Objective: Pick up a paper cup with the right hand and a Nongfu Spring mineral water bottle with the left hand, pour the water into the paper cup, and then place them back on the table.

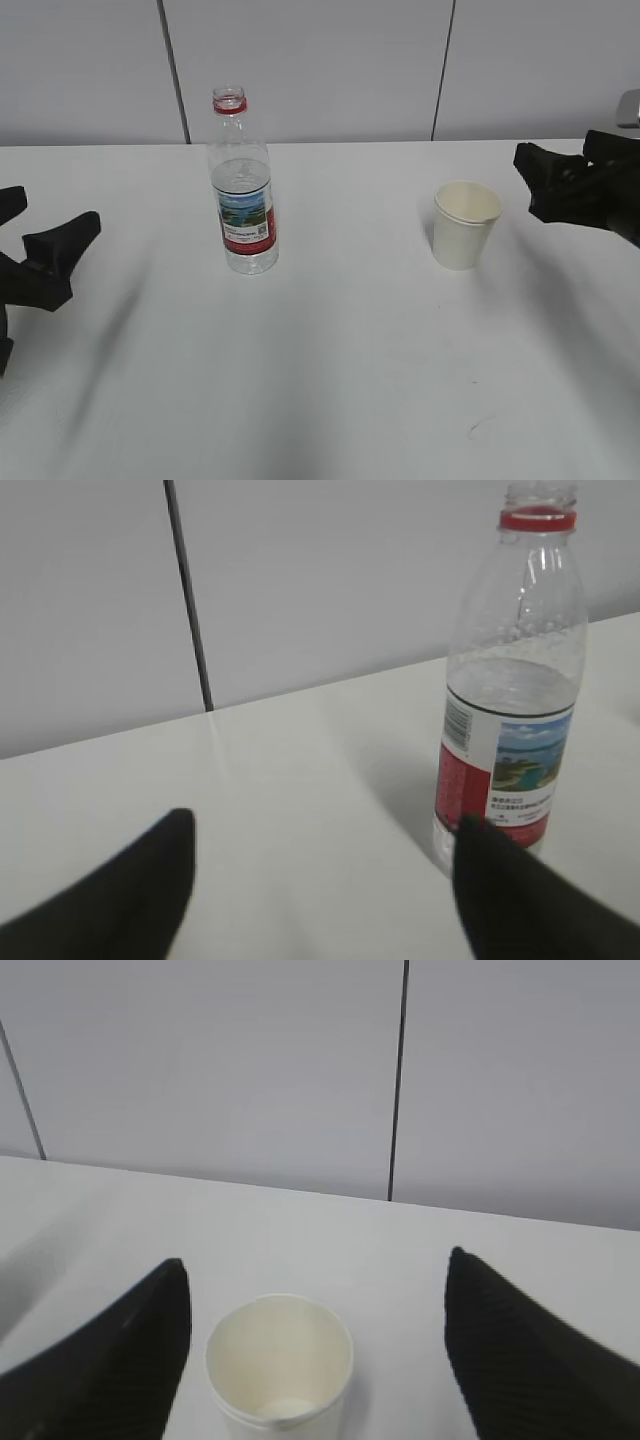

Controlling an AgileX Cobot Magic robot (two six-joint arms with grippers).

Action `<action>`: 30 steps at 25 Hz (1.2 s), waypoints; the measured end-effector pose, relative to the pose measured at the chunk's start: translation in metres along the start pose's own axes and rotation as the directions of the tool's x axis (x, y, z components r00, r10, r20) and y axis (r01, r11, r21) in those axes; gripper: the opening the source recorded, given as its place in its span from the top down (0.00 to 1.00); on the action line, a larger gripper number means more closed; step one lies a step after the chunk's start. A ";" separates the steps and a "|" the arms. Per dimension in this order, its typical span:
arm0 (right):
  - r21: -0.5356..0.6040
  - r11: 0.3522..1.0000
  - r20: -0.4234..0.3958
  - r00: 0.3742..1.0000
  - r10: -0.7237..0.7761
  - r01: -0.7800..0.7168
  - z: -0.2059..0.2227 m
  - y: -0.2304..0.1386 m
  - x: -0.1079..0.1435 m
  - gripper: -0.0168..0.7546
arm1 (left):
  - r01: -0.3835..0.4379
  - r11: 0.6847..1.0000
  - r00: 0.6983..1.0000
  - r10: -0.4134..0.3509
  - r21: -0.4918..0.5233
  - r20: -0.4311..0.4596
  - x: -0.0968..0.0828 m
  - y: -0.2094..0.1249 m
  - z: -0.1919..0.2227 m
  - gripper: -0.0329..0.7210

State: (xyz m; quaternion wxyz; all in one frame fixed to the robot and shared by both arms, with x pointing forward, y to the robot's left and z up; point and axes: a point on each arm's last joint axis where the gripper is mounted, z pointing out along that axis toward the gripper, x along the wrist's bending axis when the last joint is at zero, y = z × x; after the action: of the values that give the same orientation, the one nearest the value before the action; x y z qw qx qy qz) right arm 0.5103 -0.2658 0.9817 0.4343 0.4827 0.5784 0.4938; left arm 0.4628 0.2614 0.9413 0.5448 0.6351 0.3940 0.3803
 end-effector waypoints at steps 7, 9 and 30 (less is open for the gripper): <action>0.029 1.000 -0.022 1.000 -0.005 0.006 0.015 -0.027 0.002 0.21 | 0.021 0.998 1.000 -0.022 0.061 0.014 0.000 -0.015 0.007 0.11; 0.002 1.000 -0.042 0.999 -0.010 0.010 0.021 -0.038 0.004 0.21 | 0.023 0.998 1.000 -0.024 0.064 0.014 0.001 -0.016 0.007 0.11; 0.112 0.994 -0.068 0.998 0.015 -0.007 0.035 -0.097 0.007 0.21 | 0.020 0.998 0.999 -0.022 0.065 0.030 -0.001 -0.016 0.007 0.17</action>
State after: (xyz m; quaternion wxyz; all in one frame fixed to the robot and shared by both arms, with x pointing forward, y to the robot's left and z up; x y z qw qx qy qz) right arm 0.5311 -0.2577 0.8810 0.3839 0.4921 0.6169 0.4794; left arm 0.4679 0.2592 0.9250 0.5342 0.6538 0.4043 0.3517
